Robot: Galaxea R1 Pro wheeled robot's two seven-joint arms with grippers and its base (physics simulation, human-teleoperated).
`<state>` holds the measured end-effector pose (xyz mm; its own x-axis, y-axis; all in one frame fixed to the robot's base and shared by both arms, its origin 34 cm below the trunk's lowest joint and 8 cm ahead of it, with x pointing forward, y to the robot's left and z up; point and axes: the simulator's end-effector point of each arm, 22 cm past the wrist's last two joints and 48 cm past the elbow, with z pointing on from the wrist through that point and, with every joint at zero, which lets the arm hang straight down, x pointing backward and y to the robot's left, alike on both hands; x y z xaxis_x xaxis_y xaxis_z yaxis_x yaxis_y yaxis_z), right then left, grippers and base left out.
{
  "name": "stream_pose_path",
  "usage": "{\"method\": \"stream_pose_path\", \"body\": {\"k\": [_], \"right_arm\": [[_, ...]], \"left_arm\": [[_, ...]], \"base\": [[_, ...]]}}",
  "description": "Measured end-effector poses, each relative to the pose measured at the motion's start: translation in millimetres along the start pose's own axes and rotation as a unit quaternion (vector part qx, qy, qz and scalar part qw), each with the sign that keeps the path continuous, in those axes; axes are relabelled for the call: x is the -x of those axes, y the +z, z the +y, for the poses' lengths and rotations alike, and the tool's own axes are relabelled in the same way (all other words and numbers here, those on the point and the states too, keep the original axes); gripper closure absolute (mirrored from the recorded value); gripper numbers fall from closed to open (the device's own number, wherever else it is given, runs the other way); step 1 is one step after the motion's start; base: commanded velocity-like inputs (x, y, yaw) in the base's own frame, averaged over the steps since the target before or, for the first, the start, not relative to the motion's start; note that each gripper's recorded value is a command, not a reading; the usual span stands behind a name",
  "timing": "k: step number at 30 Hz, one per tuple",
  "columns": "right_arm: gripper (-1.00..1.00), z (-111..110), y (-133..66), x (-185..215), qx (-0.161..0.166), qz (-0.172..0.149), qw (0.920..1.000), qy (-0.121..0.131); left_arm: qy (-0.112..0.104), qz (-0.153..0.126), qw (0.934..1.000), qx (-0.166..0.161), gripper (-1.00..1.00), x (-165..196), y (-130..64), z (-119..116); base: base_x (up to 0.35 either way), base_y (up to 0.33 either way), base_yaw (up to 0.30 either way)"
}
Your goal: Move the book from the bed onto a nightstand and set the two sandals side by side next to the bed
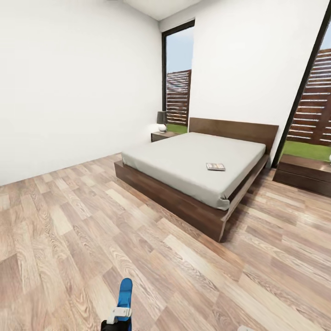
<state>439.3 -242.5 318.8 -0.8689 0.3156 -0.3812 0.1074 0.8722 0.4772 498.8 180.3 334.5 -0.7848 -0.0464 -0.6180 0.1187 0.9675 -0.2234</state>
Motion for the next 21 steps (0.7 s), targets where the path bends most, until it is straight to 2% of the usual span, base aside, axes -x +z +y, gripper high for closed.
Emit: {"method": "stream_pose_path", "body": {"k": [21], "right_arm": [[-1.0,0.1,-0.1,0.1,0.0,0.0,1.0,0.0]], "left_arm": [[-0.002,-0.001,1.0,-0.003,1.0,0.3,0.7,-4.5]], "base": [[0.0,0.0,0.289]]}}
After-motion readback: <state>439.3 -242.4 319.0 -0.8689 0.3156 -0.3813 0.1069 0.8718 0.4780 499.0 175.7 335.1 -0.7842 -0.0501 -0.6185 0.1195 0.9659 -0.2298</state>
